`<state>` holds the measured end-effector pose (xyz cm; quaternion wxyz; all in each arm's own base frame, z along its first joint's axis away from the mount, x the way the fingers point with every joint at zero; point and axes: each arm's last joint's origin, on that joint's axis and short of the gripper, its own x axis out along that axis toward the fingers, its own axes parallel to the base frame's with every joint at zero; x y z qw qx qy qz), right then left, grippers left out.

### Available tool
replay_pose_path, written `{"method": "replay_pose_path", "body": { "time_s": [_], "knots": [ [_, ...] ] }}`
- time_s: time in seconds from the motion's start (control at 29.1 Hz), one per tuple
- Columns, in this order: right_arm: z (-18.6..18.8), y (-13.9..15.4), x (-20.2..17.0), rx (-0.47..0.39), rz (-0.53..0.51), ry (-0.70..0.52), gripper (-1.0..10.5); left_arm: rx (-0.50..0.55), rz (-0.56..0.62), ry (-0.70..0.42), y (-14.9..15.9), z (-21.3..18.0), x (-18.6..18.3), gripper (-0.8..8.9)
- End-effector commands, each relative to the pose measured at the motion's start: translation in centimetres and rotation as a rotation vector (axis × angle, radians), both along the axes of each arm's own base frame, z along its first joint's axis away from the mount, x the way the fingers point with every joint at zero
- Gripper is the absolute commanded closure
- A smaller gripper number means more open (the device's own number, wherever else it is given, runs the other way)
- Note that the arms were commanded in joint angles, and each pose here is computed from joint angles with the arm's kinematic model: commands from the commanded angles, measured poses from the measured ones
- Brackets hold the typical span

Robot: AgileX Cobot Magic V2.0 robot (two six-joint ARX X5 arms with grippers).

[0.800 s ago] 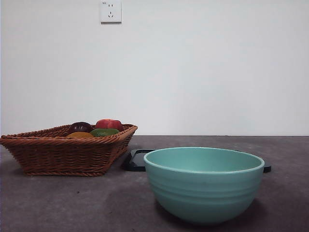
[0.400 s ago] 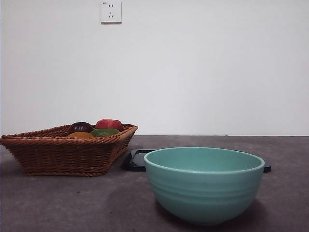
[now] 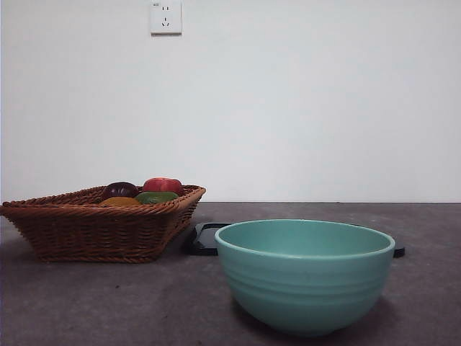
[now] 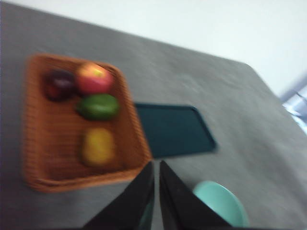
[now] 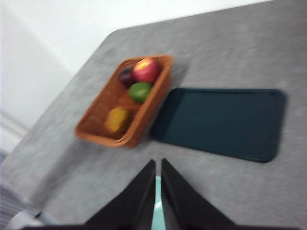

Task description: Pick up the wifruite, put it on the bowl, pick up the plate, put it on desk

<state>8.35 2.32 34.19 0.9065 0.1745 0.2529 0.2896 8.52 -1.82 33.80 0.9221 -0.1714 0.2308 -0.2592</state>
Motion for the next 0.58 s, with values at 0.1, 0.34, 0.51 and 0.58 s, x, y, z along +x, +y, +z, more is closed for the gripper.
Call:
{"method": "replay_pose_path", "body": {
  "time_s": [0.1, 0.34, 0.51, 0.58],
  "knots": [
    [1.2, 0.5, 0.1, -0.015, 0.087, -0.043, 9.4, -0.024, -0.111, 0.028, -0.5, 0.8, 1.0, 7.96],
    [0.9, 0.9, -0.1, -0.048, 0.165, -0.034, 9.3, -0.015, -0.157, 0.076, -0.9, 0.5, 2.2, 7.94],
    [0.5, 0.8, -0.3, -0.061, 0.17, 0.007, 9.3, -0.013, -0.162, 0.076, -1.0, 0.5, 2.2, 7.18],
    [0.5, 0.8, -0.3, -0.068, 0.174, 0.013, 9.3, -0.012, -0.162, 0.076, -1.0, 0.5, 2.3, 5.95]
  ]
}}
